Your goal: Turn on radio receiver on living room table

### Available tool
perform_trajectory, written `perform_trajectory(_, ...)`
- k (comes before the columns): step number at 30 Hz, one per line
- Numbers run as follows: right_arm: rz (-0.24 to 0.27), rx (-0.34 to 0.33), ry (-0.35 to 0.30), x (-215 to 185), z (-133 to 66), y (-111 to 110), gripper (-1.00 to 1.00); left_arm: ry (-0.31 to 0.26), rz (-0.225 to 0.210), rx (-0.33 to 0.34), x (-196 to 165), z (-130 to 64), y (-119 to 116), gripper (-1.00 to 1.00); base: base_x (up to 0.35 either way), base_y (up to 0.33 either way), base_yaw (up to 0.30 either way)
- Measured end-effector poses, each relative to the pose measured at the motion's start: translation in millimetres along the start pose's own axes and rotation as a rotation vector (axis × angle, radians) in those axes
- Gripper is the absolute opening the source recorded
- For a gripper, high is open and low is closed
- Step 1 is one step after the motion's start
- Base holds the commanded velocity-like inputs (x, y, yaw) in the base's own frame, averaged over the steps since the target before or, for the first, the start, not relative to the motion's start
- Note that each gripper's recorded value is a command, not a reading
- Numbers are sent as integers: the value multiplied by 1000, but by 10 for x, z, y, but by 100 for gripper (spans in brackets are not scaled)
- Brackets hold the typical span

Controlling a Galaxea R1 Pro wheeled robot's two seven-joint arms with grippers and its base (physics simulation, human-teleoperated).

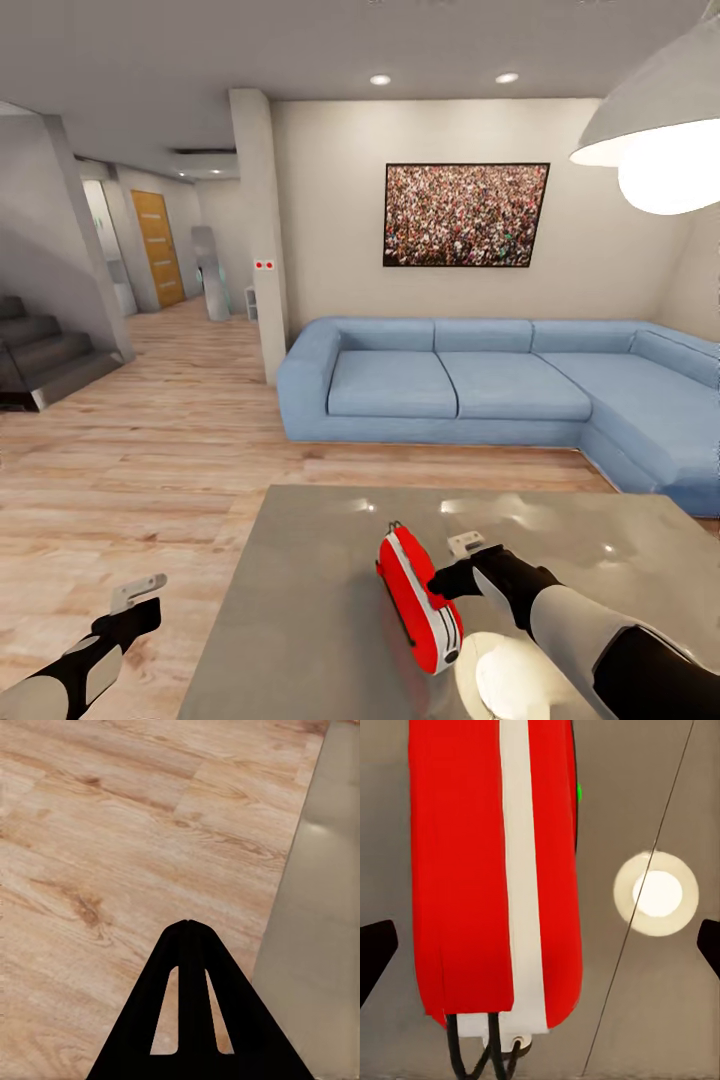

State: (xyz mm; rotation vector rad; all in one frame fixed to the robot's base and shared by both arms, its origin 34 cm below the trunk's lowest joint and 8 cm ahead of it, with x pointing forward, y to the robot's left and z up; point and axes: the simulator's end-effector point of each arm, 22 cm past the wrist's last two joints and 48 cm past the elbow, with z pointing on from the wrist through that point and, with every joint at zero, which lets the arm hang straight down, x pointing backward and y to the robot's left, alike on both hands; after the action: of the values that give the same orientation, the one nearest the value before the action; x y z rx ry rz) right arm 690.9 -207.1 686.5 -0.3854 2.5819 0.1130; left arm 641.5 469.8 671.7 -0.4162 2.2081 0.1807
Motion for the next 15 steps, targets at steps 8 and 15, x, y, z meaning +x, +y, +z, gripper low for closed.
perform_trajectory(8,0,0,0,-66,-108,2,100,1,1,-2,-99,-78,7,-100,-318,0,0)
perform_trajectory(15,0,0,-1,-121,-200,9,100,1,1,-2,-181,-147,7,-100,-334,0,0)
